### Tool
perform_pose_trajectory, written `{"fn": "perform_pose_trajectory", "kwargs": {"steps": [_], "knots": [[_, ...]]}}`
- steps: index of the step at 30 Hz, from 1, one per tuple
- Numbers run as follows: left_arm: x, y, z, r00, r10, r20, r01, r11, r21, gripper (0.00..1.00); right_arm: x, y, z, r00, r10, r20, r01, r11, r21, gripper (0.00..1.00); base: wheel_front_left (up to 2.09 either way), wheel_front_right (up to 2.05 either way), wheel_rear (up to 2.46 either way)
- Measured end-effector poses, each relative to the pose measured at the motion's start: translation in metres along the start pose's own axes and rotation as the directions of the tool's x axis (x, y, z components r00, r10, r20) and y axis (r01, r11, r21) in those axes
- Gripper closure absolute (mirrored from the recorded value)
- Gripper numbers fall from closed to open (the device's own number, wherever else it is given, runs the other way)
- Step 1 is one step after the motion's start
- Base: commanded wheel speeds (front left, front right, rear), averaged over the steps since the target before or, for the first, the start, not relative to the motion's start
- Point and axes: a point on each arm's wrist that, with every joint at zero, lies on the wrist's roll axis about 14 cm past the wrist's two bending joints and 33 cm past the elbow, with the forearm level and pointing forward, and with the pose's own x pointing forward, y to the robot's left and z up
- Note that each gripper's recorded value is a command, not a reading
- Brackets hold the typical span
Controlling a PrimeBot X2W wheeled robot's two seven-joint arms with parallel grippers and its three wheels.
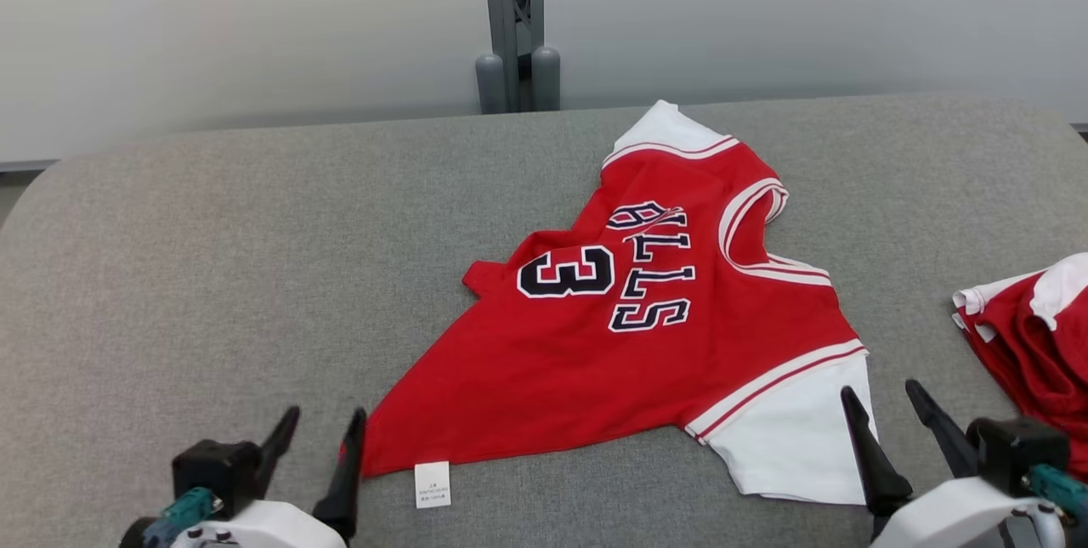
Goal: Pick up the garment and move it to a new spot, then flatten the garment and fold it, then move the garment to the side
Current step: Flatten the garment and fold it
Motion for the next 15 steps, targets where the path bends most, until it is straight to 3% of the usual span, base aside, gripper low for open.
{"fn": "perform_pose_trajectory", "kwargs": {"steps": [8, 15], "knots": [[-0.002, -0.017, -0.059, 0.963, -0.082, -0.258, 0.065, 0.995, -0.074, 0.00, -0.014, -0.017, -0.055, 0.979, -0.053, -0.197, 0.059, 0.998, 0.028, 0.00, 0.00, 0.00, 0.00], [0.003, -0.006, -0.088, 0.926, -0.075, -0.369, 0.043, 0.995, -0.092, 0.00, -0.023, -0.035, -0.085, 0.948, -0.106, -0.300, 0.127, 0.991, 0.050, 0.00, 0.00, 0.00, 0.00]]}}
